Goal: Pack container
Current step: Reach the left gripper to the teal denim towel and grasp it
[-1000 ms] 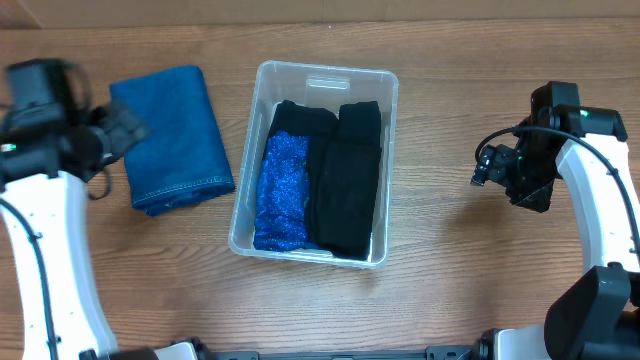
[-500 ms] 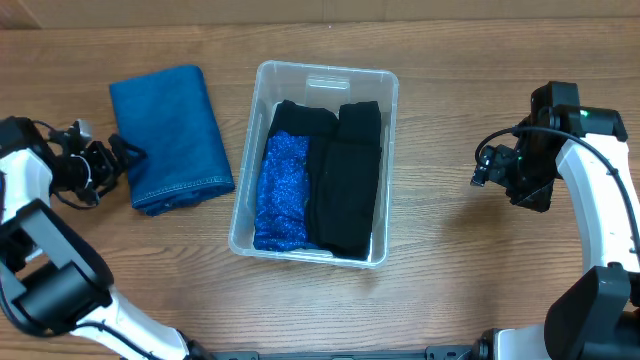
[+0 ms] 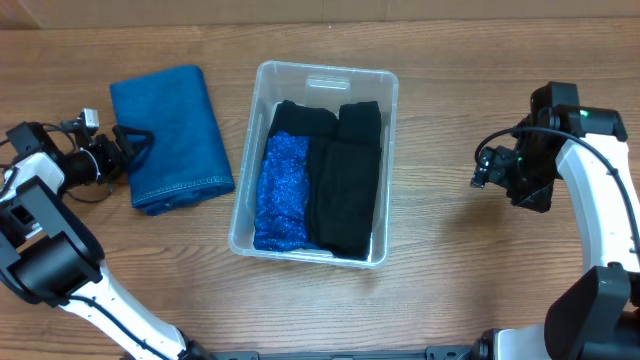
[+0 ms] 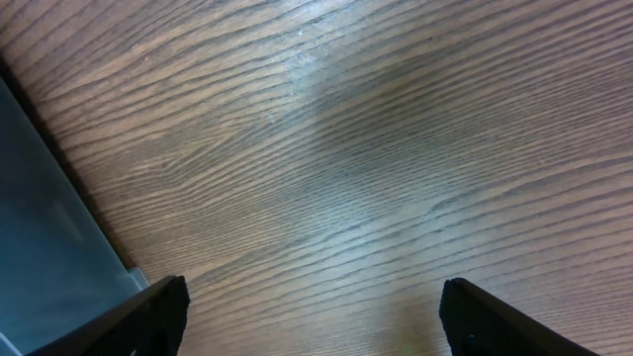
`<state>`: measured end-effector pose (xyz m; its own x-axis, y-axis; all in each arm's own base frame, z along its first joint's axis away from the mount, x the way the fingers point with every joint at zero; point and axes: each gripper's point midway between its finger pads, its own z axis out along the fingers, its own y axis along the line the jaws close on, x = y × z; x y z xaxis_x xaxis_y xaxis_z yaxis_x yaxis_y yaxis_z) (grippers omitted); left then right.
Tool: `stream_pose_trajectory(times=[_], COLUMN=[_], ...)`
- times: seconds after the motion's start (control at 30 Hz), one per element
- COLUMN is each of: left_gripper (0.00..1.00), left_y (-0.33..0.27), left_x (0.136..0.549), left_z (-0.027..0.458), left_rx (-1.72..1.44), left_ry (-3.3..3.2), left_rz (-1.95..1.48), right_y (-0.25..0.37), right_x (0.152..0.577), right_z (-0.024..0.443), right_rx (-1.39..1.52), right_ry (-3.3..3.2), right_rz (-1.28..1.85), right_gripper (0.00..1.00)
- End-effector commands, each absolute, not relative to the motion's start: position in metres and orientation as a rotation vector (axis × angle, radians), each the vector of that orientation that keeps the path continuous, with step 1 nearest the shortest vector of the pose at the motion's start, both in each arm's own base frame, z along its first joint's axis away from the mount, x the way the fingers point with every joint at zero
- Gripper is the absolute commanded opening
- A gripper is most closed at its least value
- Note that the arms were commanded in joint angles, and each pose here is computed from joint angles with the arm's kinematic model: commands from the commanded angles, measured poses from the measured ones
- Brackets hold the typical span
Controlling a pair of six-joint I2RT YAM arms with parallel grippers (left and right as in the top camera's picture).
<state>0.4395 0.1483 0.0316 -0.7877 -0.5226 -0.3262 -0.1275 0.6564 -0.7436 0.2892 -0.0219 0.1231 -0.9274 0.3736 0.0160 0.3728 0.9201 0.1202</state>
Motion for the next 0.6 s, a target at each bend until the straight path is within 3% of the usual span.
stream_pose_trajectory(times=[0.0,0.03,0.07,0.13,0.2,0.27,0.43,0.57], left_gripper=[1.00,0.97,0.86,0.46,0.14,0.04,0.04,0.04], left_y=[0.105,0.098,0.094,0.086,0.082,0.081,0.076,0.073], left_x=[0.436,0.436,0.438,0.439,0.439,0.437,0.430,0.425], left_z=[0.013,0.016,0.021,0.032,0.041,0.040,0.056,0.136], left_rx=[-0.497,-0.486,-0.470,-0.443,-0.434,-0.452,-0.460,-0.298], left_ry=[2.281,2.274,2.252,2.199,2.152,2.160,2.171,2.127], left_rz=[-1.315,-1.344,-1.377,-1.449,-1.513,-1.523,-1.541,-1.425], right_y=[-0.020,-0.020,-0.020,-0.020,-0.020,-0.020,-0.020,-0.020], right_x=[0.289,0.289,0.288,0.288,0.288,0.288,0.288,0.288], right_z=[0.130,0.130,0.130,0.130,0.130,0.130,0.130,0.130], right_rx=[0.573,0.574,0.575,0.575,0.575,0.574,0.575,0.575], right_ry=[3.047,3.050,3.054,3.055,3.054,3.053,3.054,3.054], right_rz=[0.198,0.198,0.198,0.198,0.198,0.198,0.198,0.200], right_gripper=[0.86,0.86,0.86,0.86,0.86,0.86,0.86,0.86])
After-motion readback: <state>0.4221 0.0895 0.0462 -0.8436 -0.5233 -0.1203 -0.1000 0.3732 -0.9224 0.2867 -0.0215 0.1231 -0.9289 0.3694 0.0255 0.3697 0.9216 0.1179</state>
